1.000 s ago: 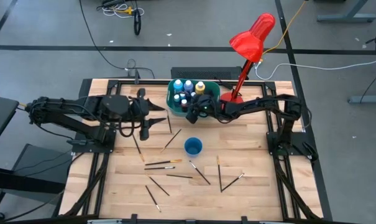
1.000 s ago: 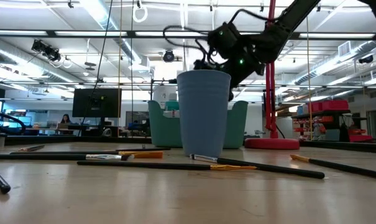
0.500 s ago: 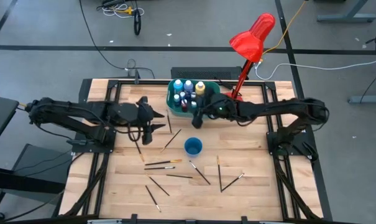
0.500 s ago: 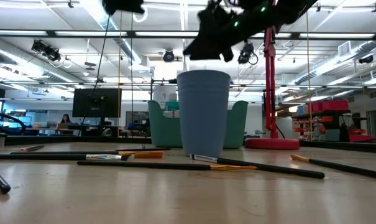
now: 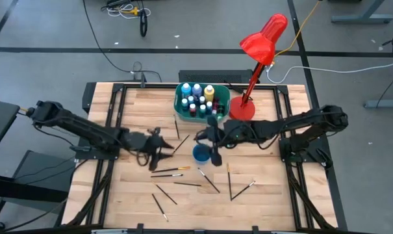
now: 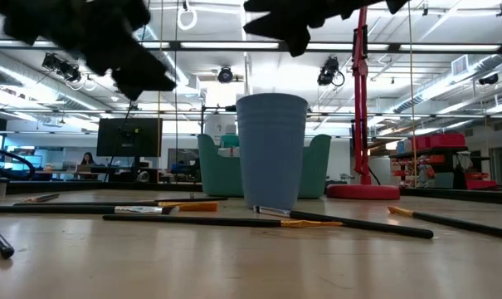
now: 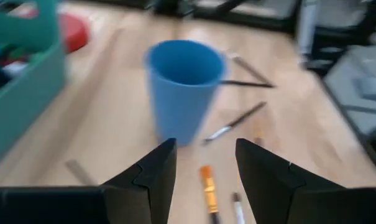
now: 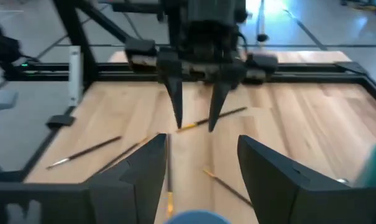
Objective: Pick & Place Paint Supplies
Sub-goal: Put the gold paint brush into the blue cup
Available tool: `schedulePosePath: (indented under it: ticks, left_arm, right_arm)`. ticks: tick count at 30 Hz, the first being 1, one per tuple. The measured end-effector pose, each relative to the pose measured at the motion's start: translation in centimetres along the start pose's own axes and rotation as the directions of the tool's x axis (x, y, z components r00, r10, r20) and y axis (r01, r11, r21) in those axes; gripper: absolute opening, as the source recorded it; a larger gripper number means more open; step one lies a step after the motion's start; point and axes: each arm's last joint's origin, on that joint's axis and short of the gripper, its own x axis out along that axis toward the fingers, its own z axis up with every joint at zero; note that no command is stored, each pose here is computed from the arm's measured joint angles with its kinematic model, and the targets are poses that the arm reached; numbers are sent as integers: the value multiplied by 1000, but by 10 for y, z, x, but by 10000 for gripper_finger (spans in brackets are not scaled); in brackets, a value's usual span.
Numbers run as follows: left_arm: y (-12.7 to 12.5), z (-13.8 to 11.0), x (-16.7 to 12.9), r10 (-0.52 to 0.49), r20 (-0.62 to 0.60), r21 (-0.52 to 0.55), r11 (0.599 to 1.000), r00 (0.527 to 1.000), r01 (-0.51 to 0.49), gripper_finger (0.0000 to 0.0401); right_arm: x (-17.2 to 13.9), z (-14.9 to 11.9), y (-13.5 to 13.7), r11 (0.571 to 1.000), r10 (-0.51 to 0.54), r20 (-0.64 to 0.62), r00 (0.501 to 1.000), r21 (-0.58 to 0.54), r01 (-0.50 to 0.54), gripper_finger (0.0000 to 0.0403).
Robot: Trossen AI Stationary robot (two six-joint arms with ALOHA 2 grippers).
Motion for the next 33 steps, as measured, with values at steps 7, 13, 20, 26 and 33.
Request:
schedulePosePath:
  ticks: [7, 13, 20, 26, 33]
  left_arm:
    - [-3, -52, -5, -80, 123, -74, 993, 989, 90, 176]
    - [-2, -73, 9, 53, 51, -188, 981, 997, -42, 176]
    - [-16, -71, 52, 75, -37, -65, 995, 997, -77, 176]
    - [-31, -63, 89, 75, -95, 57, 996, 993, -70, 176]
    - [-36, -73, 117, 165, -267, 133, 982, 949, -133, 176]
  right_arm:
    - [-1, 1, 21, 998, 58, 19, 998, -22, -57, 201]
    - [-1, 1, 27, 997, 76, 24, 997, -28, -75, 201]
    - [-1, 2, 27, 997, 75, 32, 997, -28, -74, 201]
    - [-1, 2, 27, 997, 75, 30, 997, -29, -74, 201]
    - [-1, 0, 27, 997, 74, 13, 997, -31, -73, 201]
